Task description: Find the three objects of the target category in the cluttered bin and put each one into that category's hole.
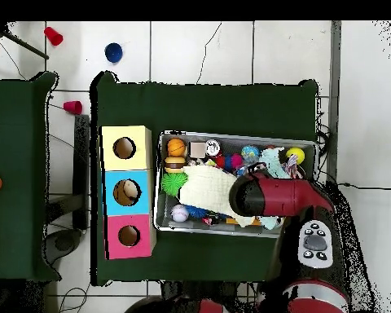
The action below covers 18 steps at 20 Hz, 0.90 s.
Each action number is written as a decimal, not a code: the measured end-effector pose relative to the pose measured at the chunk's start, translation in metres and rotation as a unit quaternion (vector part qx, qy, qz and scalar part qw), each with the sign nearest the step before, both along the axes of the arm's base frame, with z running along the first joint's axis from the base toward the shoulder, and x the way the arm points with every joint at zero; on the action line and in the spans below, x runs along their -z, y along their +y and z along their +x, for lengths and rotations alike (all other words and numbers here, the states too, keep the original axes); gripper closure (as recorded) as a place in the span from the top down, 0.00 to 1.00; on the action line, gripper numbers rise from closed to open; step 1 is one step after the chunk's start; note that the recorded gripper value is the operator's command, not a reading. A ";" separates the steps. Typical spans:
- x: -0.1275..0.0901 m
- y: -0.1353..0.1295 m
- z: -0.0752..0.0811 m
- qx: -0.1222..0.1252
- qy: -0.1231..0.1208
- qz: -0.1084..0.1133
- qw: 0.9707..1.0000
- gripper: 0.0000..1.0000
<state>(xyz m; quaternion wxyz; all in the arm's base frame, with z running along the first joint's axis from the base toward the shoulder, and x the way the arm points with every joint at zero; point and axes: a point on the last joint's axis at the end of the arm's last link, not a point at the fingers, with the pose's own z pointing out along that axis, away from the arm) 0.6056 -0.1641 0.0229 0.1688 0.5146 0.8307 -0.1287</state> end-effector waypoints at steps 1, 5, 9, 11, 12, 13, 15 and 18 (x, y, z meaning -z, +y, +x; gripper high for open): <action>-0.004 0.002 0.002 0.001 -0.004 0.002 1.000 0.00; -0.035 0.019 0.013 0.007 -0.015 0.005 1.000 0.00; -0.068 0.044 0.022 0.008 -0.003 0.001 1.000 1.00; -0.073 0.048 0.022 0.008 0.001 0.000 1.000 1.00; -0.075 0.050 0.022 0.008 0.004 -0.001 1.000 1.00; -0.079 0.054 0.023 0.008 0.007 -0.002 1.000 1.00; -0.082 0.055 0.023 0.008 0.007 -0.002 1.000 1.00; -0.086 0.054 0.024 0.010 0.004 -0.001 1.000 1.00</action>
